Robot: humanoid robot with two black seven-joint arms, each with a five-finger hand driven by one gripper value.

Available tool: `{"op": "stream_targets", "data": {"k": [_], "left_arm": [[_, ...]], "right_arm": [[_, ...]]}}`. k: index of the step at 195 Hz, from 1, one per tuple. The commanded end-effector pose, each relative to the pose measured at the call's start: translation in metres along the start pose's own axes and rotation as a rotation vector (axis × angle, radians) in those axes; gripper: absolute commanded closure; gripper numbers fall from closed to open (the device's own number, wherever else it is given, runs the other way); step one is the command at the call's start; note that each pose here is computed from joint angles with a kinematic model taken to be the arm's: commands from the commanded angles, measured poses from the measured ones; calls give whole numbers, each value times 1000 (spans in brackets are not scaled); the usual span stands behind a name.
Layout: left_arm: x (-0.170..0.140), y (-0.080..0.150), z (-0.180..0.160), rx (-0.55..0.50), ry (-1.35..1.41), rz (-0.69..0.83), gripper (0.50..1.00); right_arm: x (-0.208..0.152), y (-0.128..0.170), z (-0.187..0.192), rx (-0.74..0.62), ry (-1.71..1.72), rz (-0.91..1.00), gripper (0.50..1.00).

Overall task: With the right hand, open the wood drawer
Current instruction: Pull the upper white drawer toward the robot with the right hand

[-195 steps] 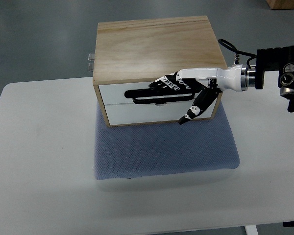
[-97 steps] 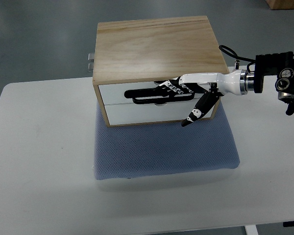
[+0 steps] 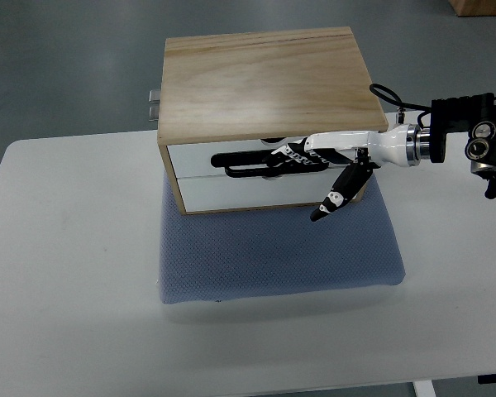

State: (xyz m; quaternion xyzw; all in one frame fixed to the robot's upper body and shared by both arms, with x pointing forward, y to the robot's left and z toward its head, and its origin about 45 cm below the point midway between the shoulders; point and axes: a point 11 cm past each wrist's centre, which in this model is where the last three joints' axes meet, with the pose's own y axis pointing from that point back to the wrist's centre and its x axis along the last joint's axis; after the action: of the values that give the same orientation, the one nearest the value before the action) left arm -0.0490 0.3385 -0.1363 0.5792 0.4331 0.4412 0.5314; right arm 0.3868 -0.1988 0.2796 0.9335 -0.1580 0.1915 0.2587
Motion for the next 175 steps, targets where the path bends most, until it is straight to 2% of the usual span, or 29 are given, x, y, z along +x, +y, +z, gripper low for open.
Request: {"op": "stream_targets", "data": {"k": [1,113,175], "left_arm": [[0,0,0,0,1,0,500],[0,0,0,0,1,0,500],[0,0,0,0,0,0,500]], "right_arm": [[1,0,-1,2,1,0,556],[-12,9,-2,5,-56,-110,556],[-27,24,-8,19,-80,-174,556]]}}
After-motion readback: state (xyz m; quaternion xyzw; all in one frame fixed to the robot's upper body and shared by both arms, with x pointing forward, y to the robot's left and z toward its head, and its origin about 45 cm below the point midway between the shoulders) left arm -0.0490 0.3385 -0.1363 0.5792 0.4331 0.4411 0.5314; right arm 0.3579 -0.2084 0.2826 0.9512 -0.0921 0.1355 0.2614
